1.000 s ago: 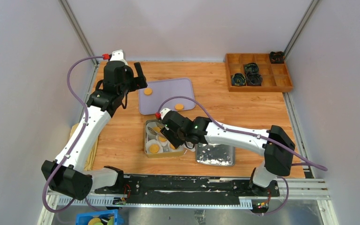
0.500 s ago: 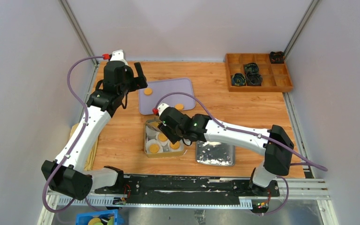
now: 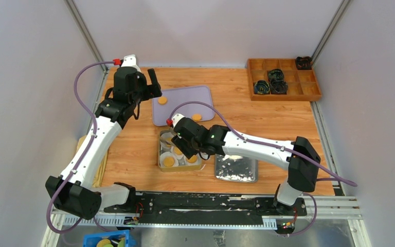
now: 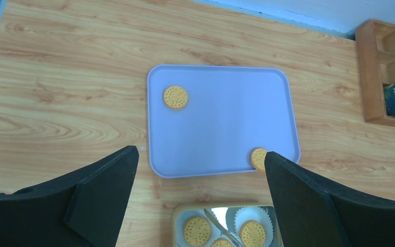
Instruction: Pack the cookies
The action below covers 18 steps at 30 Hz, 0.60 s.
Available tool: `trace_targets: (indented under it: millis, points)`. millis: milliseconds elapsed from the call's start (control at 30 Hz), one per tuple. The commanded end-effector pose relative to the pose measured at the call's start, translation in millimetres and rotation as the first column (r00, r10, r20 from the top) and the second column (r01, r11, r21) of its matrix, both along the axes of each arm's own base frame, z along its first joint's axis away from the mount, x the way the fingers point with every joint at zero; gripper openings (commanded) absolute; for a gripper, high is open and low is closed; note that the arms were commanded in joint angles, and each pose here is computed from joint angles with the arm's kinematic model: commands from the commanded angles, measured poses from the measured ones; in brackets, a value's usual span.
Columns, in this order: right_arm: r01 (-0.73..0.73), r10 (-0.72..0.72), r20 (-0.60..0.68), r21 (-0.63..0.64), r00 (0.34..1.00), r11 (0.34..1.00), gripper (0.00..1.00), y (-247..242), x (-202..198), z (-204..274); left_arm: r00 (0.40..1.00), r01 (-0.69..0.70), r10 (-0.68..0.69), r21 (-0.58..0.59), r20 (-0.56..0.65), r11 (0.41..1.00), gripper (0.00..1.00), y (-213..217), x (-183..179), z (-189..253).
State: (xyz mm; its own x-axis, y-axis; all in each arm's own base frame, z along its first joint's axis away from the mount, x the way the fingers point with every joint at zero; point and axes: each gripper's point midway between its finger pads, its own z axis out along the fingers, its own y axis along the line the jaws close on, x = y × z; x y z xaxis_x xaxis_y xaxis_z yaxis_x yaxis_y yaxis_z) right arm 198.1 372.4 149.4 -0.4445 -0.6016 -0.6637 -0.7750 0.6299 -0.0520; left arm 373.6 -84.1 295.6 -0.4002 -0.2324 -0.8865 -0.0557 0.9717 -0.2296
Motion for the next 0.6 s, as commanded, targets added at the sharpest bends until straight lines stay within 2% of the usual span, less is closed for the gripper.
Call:
trace_targets:
  millis: [0,67,200,433,567]
  points:
    - [0.005,-0.005,0.02,0.03,1.0,1.0,0.54,8,2,13,0.999,0.006,-0.006,-0.003,0.039,1.0,1.0,2,-1,11]
    - [0.014,-0.015,0.028,0.033,1.0,0.999,0.52,7,3,16,0.999,0.007,-0.007,-0.006,0.041,1.0,1.0,1,-1,11]
    - [0.07,-0.075,0.101,0.049,0.992,0.996,0.39,-4,15,36,0.999,0.017,-0.016,-0.012,0.046,1.0,1.0,-1,-1,13]
    - [0.204,-0.208,0.265,0.042,0.942,0.978,0.38,-47,48,68,0.998,0.028,-0.027,-0.03,0.057,0.999,1.0,-5,2,17]
    - [0.324,-0.322,0.246,0.031,0.914,0.946,0.38,-78,80,57,0.999,0.033,-0.031,-0.042,0.045,0.999,1.0,-8,6,12]
